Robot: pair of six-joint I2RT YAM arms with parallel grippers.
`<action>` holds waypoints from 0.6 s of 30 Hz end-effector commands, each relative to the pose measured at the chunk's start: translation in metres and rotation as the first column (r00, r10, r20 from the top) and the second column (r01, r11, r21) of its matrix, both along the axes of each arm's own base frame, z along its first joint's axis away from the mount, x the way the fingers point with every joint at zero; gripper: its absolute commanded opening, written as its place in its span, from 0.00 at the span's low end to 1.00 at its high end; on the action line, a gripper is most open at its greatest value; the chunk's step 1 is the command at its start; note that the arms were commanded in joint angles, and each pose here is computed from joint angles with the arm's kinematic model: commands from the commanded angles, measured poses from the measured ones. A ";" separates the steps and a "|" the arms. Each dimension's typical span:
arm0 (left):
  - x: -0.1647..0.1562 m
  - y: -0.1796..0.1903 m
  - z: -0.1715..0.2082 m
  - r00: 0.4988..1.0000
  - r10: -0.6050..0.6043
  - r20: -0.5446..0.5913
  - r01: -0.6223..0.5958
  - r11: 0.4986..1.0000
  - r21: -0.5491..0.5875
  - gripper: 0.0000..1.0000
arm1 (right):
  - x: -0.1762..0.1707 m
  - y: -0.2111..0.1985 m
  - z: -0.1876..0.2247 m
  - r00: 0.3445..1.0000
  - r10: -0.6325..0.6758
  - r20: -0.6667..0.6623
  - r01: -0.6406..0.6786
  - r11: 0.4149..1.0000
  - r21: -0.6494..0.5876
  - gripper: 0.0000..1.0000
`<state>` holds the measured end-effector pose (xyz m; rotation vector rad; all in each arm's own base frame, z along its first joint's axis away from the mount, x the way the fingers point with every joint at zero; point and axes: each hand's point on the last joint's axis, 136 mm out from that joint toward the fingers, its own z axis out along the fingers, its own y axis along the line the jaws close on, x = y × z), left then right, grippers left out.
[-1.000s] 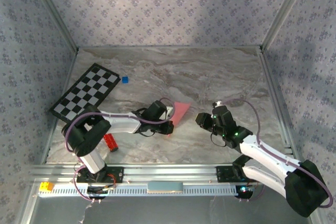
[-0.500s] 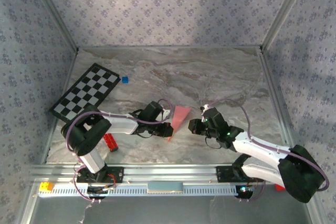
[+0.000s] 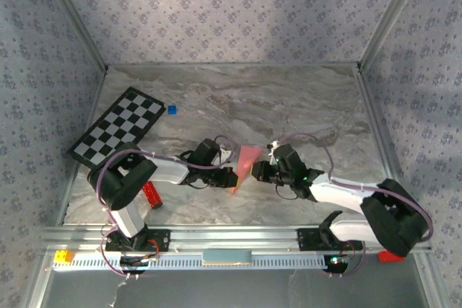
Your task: Fold a paper plane with a square sheet of paper (pick it up from the middle)
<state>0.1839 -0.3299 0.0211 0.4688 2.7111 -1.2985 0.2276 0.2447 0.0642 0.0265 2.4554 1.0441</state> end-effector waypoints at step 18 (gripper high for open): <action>-0.005 0.009 -0.020 0.993 -0.035 -0.115 0.039 0.999 0.034 0.00 | 0.024 0.030 0.000 0.998 0.064 -0.009 -0.064 0.996 0.063 0.10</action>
